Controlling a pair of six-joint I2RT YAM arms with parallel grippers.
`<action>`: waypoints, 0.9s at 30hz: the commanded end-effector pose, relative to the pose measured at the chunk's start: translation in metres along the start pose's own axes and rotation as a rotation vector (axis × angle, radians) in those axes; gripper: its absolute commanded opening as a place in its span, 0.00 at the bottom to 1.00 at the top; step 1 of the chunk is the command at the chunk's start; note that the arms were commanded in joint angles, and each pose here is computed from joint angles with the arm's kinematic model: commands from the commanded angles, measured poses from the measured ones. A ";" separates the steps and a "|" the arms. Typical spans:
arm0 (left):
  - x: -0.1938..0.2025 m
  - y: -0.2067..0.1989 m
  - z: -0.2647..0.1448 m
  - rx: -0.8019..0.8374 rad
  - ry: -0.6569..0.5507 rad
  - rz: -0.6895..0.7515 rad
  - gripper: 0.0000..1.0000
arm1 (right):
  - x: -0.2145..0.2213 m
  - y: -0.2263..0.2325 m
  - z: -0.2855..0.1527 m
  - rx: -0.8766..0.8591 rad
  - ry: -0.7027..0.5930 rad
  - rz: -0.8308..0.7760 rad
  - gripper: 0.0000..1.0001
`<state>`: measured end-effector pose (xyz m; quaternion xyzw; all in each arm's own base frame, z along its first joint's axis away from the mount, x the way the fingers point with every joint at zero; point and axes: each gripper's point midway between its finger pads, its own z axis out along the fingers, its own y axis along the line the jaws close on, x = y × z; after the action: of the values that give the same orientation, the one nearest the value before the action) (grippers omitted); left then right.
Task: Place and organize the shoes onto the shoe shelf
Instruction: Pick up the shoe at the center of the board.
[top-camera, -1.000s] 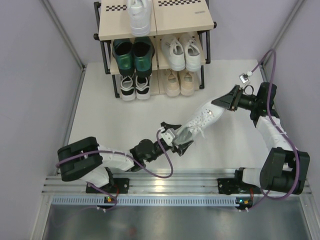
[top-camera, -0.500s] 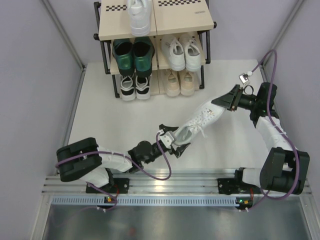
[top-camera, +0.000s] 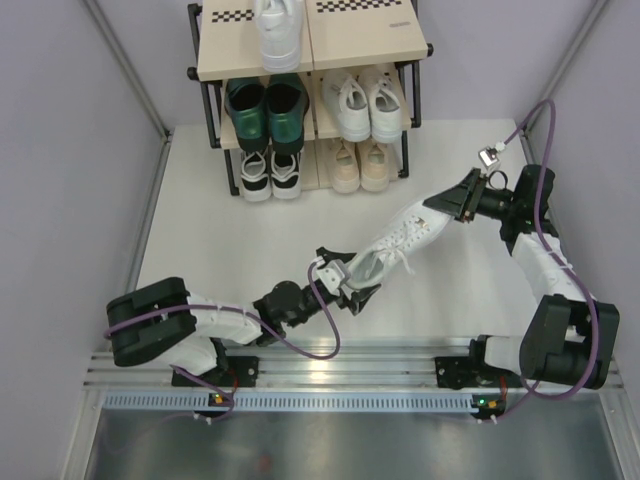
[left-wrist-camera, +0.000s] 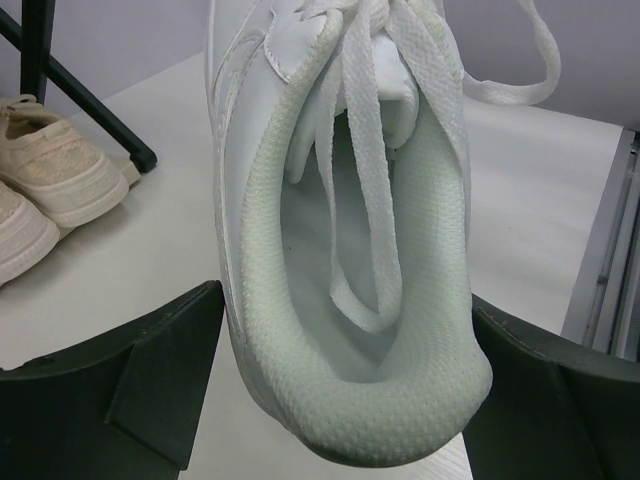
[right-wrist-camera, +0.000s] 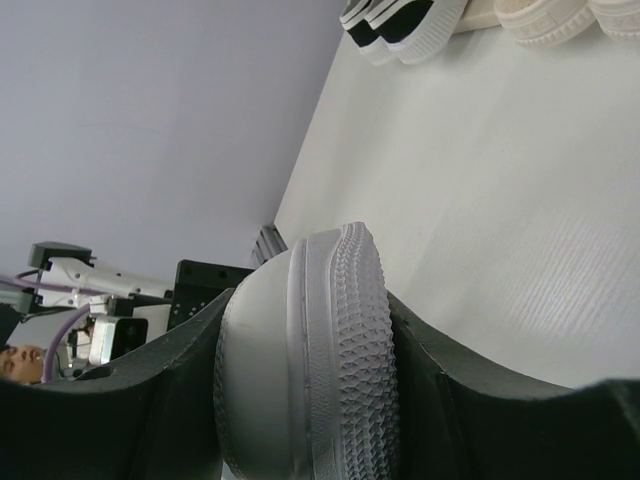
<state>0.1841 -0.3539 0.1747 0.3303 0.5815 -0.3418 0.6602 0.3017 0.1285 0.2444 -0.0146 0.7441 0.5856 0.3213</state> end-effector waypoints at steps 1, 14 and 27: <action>-0.050 -0.006 0.004 0.018 -0.165 -0.085 0.92 | -0.003 0.017 -0.004 -0.052 0.008 -0.060 0.00; -0.052 -0.011 0.007 0.037 -0.168 -0.148 0.91 | -0.003 0.013 -0.004 -0.049 0.009 -0.052 0.00; -0.061 -0.004 0.005 -0.005 -0.192 -0.190 0.00 | 0.001 0.003 -0.002 -0.029 0.018 -0.047 0.10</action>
<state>0.1882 -0.3514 0.1757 0.2889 0.6029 -0.3581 0.6517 0.3012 0.1273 0.2368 -0.0087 0.7485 0.5817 0.3183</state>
